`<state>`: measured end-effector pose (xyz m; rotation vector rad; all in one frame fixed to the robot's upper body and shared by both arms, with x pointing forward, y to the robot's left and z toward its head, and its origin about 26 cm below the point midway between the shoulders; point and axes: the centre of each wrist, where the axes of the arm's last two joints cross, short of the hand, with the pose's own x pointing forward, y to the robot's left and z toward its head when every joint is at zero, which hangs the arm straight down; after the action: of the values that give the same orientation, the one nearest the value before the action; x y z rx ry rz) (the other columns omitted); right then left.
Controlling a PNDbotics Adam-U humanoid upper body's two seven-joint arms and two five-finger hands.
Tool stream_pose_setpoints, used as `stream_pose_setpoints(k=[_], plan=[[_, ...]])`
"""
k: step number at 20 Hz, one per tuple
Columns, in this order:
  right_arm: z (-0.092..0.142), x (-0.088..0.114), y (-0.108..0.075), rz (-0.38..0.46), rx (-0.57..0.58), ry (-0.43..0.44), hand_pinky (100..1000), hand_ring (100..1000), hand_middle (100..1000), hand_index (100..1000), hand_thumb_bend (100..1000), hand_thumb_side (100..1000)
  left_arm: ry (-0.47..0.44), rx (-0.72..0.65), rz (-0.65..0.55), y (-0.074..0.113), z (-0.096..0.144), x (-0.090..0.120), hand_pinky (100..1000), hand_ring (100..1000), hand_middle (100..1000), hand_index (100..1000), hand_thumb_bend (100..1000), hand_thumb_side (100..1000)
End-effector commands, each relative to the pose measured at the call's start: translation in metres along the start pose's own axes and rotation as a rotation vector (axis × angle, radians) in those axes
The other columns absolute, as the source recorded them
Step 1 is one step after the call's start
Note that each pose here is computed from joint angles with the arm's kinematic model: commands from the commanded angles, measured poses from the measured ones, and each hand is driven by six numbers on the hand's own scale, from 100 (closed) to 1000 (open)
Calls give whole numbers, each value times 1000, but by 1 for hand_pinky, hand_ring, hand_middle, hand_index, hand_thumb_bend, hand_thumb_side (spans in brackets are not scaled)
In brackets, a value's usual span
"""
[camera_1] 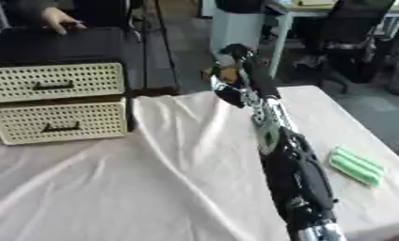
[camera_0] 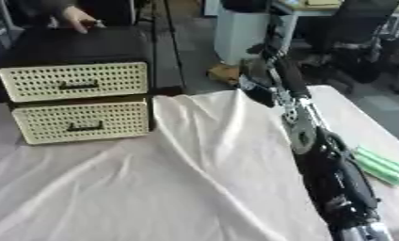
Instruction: Pick up objects from table and place into drawer.
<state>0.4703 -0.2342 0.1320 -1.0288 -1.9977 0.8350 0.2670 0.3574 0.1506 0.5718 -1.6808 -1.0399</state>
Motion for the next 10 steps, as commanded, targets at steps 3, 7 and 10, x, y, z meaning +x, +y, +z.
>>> stream_pose_setpoints(k=[3, 7, 10], plan=[[-6, -6, -17, 25, -39, -3, 829, 919, 810, 830, 100, 430, -11, 23, -25, 9, 1, 4, 356, 490, 596, 710, 325, 1000], [-6, -6, -17, 25, -39, -3, 829, 918, 809, 830, 100, 430, -9, 22, -24, 8, 1, 4, 357, 491, 597, 710, 323, 1000], [-6, -6, -17, 25, -38, -2, 829, 918, 809, 830, 100, 431, -8, 27, -24, 8, 2, 4, 357, 491, 597, 710, 324, 1000]])
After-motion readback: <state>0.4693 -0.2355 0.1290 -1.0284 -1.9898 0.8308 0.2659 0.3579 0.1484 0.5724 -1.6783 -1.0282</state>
